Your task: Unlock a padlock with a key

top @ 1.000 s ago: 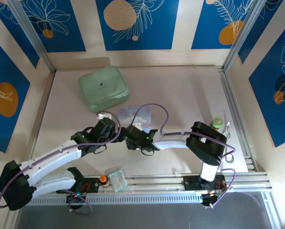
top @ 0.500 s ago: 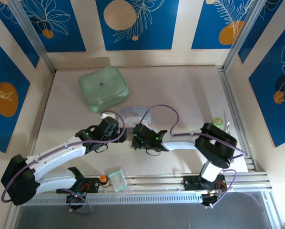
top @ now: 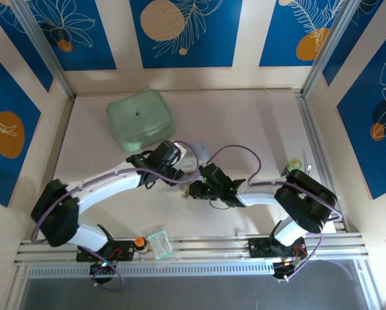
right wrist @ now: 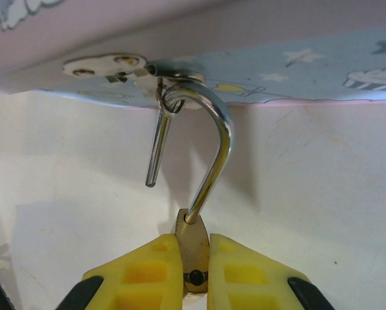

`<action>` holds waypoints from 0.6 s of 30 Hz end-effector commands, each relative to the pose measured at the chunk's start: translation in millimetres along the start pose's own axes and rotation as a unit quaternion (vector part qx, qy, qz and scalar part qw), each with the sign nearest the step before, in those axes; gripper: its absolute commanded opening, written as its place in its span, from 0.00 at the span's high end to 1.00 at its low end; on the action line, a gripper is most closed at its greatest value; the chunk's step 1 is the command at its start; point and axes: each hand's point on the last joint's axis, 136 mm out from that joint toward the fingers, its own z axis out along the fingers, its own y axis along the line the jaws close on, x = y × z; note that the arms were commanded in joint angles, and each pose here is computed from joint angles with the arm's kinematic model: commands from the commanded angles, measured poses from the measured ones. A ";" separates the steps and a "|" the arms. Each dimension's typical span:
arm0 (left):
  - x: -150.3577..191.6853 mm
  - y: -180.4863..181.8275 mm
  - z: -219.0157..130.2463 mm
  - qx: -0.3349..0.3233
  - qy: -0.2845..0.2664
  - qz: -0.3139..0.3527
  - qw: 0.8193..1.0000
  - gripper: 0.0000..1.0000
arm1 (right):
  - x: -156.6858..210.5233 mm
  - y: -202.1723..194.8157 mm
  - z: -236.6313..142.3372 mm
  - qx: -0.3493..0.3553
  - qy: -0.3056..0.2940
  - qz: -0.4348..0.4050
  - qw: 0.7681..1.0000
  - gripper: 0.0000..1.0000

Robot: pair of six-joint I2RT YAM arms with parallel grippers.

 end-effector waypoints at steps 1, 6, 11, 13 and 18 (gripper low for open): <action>4.4 -13.6 9.4 -0.016 0.013 0.080 0.997 0.13 | 31.6 -38.3 -0.4 0.043 0.052 0.065 0.996 0.99; 11.2 -18.0 29.5 -0.044 0.039 0.121 0.991 0.24 | 30.1 -45.6 0.4 0.053 0.039 0.084 0.994 0.99; 21.8 -24.3 38.2 -0.069 0.067 0.151 0.984 0.32 | 22.6 -42.3 5.6 0.027 0.004 0.130 0.991 1.00; 29.7 -29.4 43.6 -0.061 0.078 0.154 0.983 0.34 | 18.5 -38.8 8.4 0.017 -0.013 0.145 0.989 1.00; 41.2 -36.4 53.2 -0.074 0.084 0.175 0.978 0.36 | 8.9 -34.8 13.1 0.001 -0.050 0.160 0.986 1.00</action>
